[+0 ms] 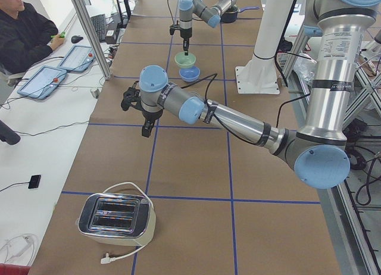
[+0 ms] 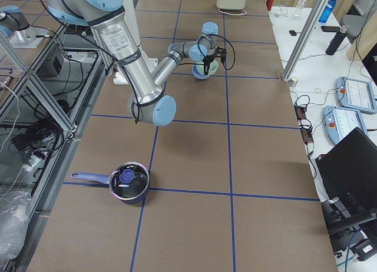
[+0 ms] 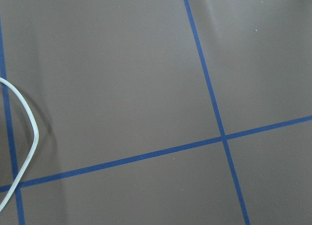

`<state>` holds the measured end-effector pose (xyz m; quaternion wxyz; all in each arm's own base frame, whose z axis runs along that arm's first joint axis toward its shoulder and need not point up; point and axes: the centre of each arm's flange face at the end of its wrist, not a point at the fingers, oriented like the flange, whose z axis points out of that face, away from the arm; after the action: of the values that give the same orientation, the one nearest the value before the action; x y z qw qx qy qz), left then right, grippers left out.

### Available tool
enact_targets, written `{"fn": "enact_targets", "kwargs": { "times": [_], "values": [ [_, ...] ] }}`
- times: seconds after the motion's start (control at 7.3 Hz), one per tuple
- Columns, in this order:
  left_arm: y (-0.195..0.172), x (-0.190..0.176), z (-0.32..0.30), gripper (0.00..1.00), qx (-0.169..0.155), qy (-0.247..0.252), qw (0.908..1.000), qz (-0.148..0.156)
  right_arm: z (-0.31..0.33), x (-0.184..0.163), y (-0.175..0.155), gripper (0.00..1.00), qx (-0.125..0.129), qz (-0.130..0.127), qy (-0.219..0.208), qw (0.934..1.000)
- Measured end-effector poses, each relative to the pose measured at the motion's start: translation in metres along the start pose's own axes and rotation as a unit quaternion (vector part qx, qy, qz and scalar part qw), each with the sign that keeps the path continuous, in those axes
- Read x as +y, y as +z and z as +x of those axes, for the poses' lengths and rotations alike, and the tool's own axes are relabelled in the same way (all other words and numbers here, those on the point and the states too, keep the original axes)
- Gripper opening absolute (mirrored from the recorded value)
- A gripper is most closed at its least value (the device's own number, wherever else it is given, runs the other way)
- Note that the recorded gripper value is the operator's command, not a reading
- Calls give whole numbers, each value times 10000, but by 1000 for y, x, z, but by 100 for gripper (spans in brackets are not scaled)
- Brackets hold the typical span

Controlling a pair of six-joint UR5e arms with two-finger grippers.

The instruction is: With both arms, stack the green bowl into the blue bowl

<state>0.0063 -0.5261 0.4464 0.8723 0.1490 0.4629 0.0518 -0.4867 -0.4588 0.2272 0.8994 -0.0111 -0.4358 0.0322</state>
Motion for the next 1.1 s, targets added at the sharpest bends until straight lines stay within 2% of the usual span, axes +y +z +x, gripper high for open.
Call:
{"fn": "enact_targets", "kwargs": {
  "times": [0.41, 0.55, 0.82, 1.1],
  "values": [
    [-1, 0, -3, 98, -17, -17, 10000, 14, -17, 35, 23, 0, 13, -33, -31, 10000],
    [-1, 0, -3, 98, -23, -20, 10000, 17, -21, 41, 27, 0, -117, 10, -66, 9999],
    [-1, 0, -4, 98, -40, -28, 10000, 16, -25, 46, 31, 0, -303, 43, -54, 9995],
    [-1, 0, -4, 98, -44, -26, 10000, 19, -24, 42, 29, 0, -332, 80, -56, 9994]
  ]
}}
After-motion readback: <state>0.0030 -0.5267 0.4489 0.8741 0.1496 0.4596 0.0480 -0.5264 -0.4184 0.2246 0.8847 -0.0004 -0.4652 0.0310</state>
